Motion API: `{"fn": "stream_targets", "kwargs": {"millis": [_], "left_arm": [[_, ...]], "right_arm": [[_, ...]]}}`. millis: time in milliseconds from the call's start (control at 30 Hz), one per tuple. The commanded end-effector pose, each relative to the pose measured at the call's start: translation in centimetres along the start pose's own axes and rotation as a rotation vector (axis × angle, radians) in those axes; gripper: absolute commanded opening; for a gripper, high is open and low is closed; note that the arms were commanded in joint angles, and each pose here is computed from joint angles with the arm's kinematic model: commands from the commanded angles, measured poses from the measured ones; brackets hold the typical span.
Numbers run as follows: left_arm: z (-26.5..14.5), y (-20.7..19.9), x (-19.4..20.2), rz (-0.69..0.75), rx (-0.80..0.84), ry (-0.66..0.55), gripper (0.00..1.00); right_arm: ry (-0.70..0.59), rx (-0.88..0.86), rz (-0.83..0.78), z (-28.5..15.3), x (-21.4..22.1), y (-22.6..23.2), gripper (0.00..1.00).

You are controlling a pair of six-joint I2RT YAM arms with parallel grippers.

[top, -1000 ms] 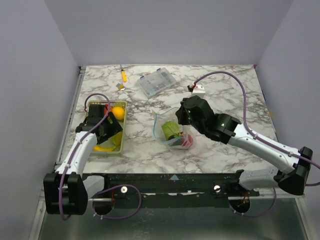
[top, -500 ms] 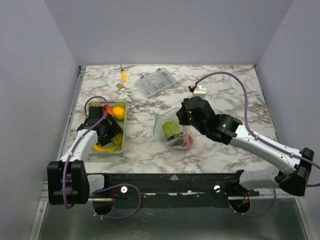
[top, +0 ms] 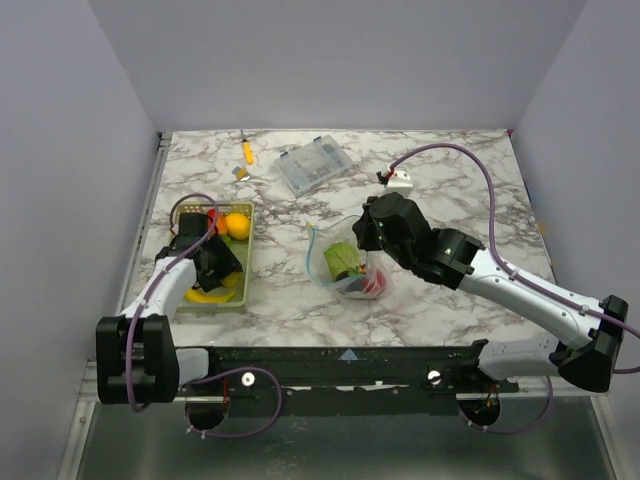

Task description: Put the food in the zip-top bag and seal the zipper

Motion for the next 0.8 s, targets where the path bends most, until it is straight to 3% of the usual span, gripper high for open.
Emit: {"fn": "stream_targets", "kwargs": {"millis": [0,200,367,533,633,767], "left_arm": [[-2.2,0.8,-1.8,0.006,-0.067,-0.149,0.53],[-4.5,0.6,-2.8,0.025,-0.056,-0.258,0.39],[-6.4,-0.7,-2.6,0.039,0.053,-0.325,0.38],[-8.7,-3.8,-1.8,0.164,0.212,-0.29,0.37],[-10.7,-6.5,-1.0,0.267,0.369,-0.265,0.37],[-15.6,-11.4,1.3,0.478,0.764,-0.286,0.38]], "right_arm": [[-0.02,-0.04,0.016,0.0,-0.8,0.8,0.01],[-0.007,-0.042,0.01,0.4,-0.5,1.0,0.01],[-0.004,-0.043,0.007,0.7,-0.4,1.2,0.01],[0.004,-0.042,0.001,1.0,-0.3,1.3,0.01],[0.008,-0.037,-0.004,1.1,-0.2,1.3,0.01],[0.003,-0.032,-0.003,1.1,-0.3,1.3,0.01]]}}
Point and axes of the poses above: each gripper's point midway between its finger pads, its own z axis out along the fingers, its own y axis along the line the jaws close on, x = y × z, the point moved 5 cm from there along -z, back along the fingers, and after that the axes turned 7 degrees about z, right-handed, at the moved point
